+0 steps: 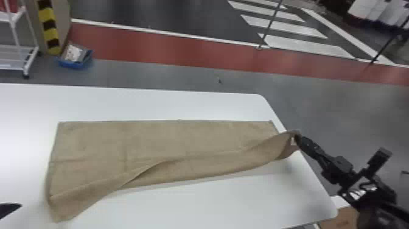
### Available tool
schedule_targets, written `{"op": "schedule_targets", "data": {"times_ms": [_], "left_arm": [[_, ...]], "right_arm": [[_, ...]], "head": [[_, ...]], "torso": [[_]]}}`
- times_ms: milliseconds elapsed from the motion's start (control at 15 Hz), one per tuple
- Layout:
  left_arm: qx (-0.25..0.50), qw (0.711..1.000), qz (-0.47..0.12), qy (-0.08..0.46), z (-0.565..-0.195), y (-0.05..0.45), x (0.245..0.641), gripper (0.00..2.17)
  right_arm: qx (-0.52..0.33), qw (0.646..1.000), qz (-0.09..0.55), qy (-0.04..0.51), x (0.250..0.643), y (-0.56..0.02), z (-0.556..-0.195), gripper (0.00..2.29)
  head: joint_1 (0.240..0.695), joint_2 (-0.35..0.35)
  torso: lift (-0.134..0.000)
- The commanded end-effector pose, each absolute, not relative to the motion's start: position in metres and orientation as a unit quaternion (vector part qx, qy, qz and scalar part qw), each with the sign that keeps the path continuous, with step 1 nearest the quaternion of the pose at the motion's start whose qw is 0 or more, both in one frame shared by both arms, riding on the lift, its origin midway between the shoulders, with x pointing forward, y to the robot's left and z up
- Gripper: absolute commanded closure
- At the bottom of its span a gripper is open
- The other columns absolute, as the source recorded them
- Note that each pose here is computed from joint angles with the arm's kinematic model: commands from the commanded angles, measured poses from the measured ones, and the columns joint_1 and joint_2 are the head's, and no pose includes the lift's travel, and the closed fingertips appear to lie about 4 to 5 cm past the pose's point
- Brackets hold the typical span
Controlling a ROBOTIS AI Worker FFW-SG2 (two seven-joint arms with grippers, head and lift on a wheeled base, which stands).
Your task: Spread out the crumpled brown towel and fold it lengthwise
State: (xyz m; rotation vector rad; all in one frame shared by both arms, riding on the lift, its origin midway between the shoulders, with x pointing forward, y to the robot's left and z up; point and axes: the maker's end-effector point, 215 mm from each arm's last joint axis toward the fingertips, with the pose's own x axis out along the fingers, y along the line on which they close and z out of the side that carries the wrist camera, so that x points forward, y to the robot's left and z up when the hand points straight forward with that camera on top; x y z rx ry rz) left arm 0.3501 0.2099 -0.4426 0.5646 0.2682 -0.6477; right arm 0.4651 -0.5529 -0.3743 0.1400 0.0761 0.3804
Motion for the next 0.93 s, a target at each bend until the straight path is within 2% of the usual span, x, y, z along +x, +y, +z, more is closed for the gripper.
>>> {"op": "schedule_targets", "data": {"times_ms": [0,467,600,867], "left_arm": [[0.277,0.901,-0.313,0.117,-0.436,0.206,0.353,0.33],[0.289,0.892,-0.328,0.112,-0.441,0.186,0.352,0.33],[0.288,0.893,-0.329,0.110,-0.441,0.182,0.352,0.45],[0.300,0.887,-0.330,0.119,-0.448,0.179,0.355,0.46]], "right_arm": [[0.074,0.979,0.188,0.037,0.466,-0.553,-0.374,1.65],[0.086,0.978,0.186,0.036,0.466,-0.556,-0.372,1.65],[0.086,0.979,0.183,0.036,0.464,-0.560,-0.371,1.65],[0.089,0.979,0.182,0.036,0.464,-0.561,-0.370,1.65]], "head": [[0.695,-0.350],[0.695,-0.350],[0.695,-0.350],[0.695,-0.350]], "torso": [[-0.123],[-0.123],[-0.123],[-0.123]]}}
